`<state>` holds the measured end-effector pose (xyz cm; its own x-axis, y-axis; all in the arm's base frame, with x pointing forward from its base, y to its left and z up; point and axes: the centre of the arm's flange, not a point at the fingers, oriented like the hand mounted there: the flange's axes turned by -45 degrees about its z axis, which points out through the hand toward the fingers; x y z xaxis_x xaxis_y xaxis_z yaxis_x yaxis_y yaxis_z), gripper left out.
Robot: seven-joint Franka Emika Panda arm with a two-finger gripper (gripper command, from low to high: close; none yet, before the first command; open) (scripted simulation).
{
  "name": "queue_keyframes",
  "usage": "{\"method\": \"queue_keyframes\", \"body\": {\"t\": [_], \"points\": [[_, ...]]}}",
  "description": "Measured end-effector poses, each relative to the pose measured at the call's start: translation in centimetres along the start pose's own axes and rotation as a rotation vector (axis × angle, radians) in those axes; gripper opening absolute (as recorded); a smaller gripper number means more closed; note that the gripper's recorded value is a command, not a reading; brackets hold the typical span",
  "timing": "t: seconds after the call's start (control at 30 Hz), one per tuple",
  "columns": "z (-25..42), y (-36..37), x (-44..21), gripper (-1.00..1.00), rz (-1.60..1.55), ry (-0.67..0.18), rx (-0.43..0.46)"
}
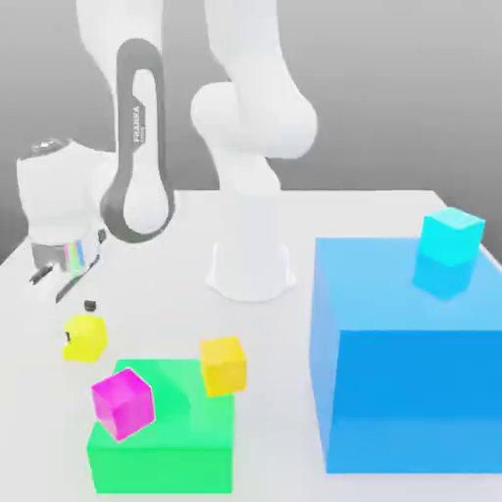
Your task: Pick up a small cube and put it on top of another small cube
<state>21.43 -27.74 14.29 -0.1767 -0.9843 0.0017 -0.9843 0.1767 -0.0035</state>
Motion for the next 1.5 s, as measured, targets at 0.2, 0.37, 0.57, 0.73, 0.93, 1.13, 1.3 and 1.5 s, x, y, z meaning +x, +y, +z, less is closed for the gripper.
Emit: {"method": "queue_keyframes", "body": {"t": [0.2, 0.37, 0.57, 0.73, 0.93, 1.13, 1.3, 1.5], "points": [[1.0, 0.2, -0.1, -1.00, -0.002, 0.000, -0.002], [-0.1, 0.0, 0.0, -1.00, 0.000, 0.001, 0.002], [-3.8, -0.1, 0.1, -1.00, 0.002, 0.001, 0.003], [-6.9, -2.2, -2.0, -1.00, 0.010, 0.005, -0.005], [-11.7, -8.2, -9.1, -1.00, 0.083, 0.016, -0.006], [-16.5, -11.6, -19.6, -1.00, 0.135, 0.009, -0.001], [-17.0, -12.0, -26.1, -1.00, 0.158, 0.004, -0.003], [-13.1, -11.9, -26.5, 1.00, 0.157, 0.001, -0.002]]}}
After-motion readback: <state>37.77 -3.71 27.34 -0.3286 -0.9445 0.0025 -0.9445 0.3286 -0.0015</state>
